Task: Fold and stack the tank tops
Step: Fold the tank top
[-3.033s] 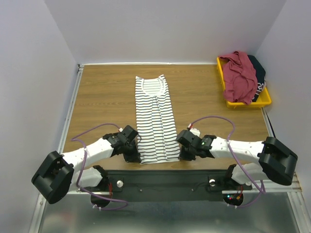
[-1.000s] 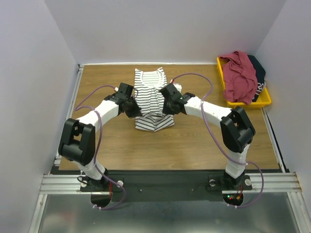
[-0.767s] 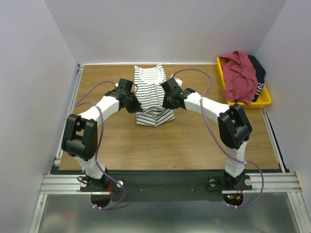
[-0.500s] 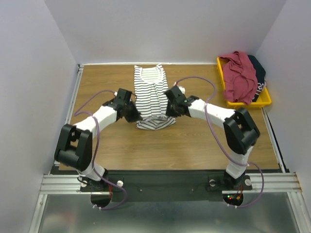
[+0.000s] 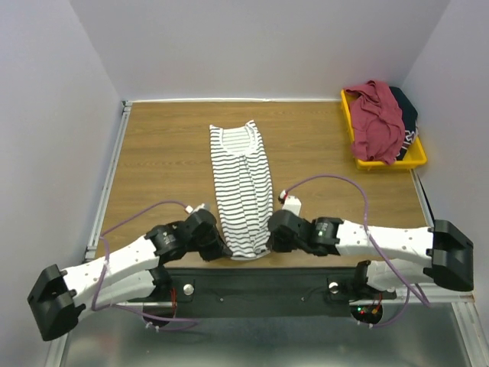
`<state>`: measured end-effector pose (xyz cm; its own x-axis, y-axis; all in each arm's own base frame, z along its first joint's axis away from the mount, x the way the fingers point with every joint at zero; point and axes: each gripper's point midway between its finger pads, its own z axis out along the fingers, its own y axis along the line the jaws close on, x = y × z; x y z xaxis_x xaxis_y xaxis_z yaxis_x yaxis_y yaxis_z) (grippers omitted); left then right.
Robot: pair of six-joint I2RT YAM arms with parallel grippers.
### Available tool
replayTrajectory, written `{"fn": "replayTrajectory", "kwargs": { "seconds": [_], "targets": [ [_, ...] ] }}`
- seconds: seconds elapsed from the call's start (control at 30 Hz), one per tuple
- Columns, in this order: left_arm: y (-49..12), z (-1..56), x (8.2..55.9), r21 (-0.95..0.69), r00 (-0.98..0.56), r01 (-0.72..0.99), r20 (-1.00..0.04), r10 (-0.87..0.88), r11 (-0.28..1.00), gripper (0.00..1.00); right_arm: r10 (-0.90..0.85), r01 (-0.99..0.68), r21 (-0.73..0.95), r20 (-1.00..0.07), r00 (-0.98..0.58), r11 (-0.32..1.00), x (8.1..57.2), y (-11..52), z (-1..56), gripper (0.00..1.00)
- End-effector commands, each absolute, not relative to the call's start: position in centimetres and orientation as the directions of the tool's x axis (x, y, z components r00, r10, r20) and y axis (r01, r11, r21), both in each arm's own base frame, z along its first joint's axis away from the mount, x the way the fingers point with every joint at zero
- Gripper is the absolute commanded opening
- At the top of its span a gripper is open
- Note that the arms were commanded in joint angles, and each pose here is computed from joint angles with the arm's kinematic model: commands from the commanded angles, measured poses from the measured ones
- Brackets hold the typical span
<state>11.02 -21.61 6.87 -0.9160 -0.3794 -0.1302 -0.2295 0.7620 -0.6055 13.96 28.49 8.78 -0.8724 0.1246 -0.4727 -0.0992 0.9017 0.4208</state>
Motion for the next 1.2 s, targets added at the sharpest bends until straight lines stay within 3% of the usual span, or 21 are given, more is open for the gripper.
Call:
{"fn": "replayTrajectory", "kwargs": {
  "seconds": [0.0, 0.07, 0.17, 0.37, 0.43, 0.73, 1.17],
  "targets": [
    [-21.7, 7.2, 7.4, -0.61, -0.893, -0.334, -0.04, -0.449, 0.718, 0.0, 0.21, -0.031, 0.45, -0.474, -0.855, 0.892, 11.0, 28.2, 9.4, 0.0],
    [-22.2, 8.3, 6.2, -0.618, -0.888, -0.358, -0.006, -0.46, 0.7, 0.0, 0.236, -0.01, 0.468, -0.465, -0.853, 0.884, 9.9, 28.2, 10.2, 0.0],
    [-22.5, 9.8, 6.0, -0.626, -0.886, -0.34, -0.036, -0.462, 0.701, 0.0, 0.252, -0.019, 0.48, -0.495, -0.832, 0.877, 9.9, 28.5, 11.5, 0.0],
    [-21.4, 13.2, 12.0, -0.692, -0.804, -0.291, -0.196, -0.561, 0.66, 0.0, 0.236, -0.035, 0.413, -0.587, -0.774, 0.91, 13.9, 29.0, 13.3, 0.01],
    [-20.7, 13.8, 14.9, -0.705, -0.775, -0.305, -0.206, -0.597, 0.64, 0.0, 0.234, -0.038, 0.397, -0.613, -0.755, 0.917, 16.2, 29.2, 14.6, 0.01],
    [-19.8, 14.9, 23.7, -0.637, -0.772, -0.222, -0.347, -0.532, 0.738, 0.0, 0.195, -0.033, 0.315, -0.663, -0.723, 0.948, 24.2, 29.9, 14.6, 0.01],
    [-17.6, 13.2, 29.6, -0.621, -0.739, -0.274, -0.353, -0.574, 0.734, 0.0, 0.206, -0.013, 0.301, -0.685, -0.699, 0.954, 32.3, 30.5, 13.3, 0.0]
  ]
}}
